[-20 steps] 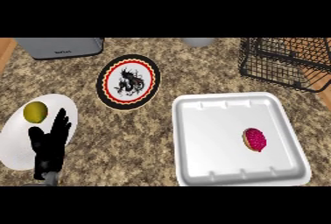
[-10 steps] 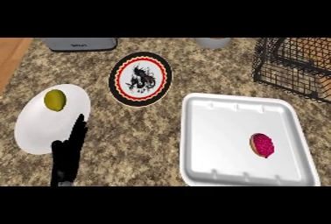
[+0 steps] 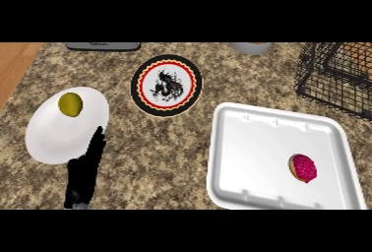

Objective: Pick the cupcake from the tray and place it in the tiered basket

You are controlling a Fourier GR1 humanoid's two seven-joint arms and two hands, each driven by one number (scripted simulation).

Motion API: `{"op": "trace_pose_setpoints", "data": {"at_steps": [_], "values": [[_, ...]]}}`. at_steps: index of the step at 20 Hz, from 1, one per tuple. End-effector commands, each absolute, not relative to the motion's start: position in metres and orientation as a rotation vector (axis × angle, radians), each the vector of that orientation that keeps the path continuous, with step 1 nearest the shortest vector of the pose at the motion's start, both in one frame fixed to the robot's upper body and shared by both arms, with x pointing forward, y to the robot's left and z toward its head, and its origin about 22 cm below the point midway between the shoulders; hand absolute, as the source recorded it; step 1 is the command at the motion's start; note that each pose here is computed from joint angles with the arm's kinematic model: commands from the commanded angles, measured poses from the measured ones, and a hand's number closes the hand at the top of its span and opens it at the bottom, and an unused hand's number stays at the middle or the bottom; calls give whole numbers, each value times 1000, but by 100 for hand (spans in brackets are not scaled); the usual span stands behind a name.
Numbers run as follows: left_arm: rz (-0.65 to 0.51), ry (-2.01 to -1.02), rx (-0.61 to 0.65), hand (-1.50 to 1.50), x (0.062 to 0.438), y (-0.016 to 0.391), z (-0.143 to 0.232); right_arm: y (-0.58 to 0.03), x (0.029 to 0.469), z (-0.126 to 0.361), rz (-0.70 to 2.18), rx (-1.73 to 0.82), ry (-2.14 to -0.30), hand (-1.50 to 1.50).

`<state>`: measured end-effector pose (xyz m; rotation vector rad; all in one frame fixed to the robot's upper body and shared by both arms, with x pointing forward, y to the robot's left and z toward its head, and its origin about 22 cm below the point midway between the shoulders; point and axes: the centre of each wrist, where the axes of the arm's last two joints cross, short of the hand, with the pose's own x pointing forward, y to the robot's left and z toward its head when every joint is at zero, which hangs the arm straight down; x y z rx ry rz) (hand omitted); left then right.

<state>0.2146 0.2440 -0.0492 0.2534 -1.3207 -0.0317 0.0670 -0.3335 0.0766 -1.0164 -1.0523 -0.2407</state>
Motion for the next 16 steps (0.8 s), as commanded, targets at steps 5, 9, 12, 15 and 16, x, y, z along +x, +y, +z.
{"op": "trace_pose_setpoints", "data": {"at_steps": [5, 9, 12, 15, 16], "values": [[-69, -1339, 216, 0, 228, 230, -41, -312, 79, 122, -108, -1165, -796, -150], [-70, -1340, 232, 0, 221, 233, -40, -296, 98, 132, -105, -1183, -705, -150], [-61, -1330, 242, 0, 236, 245, -39, -281, 111, 121, -56, -1189, -669, -150], [-87, -1318, 226, 0, 217, 240, -46, -283, 142, 112, 10, -1228, -600, -150], [-74, -1323, 223, 0, 213, 234, -56, -276, 144, 103, 45, -1218, -572, -150]]}}
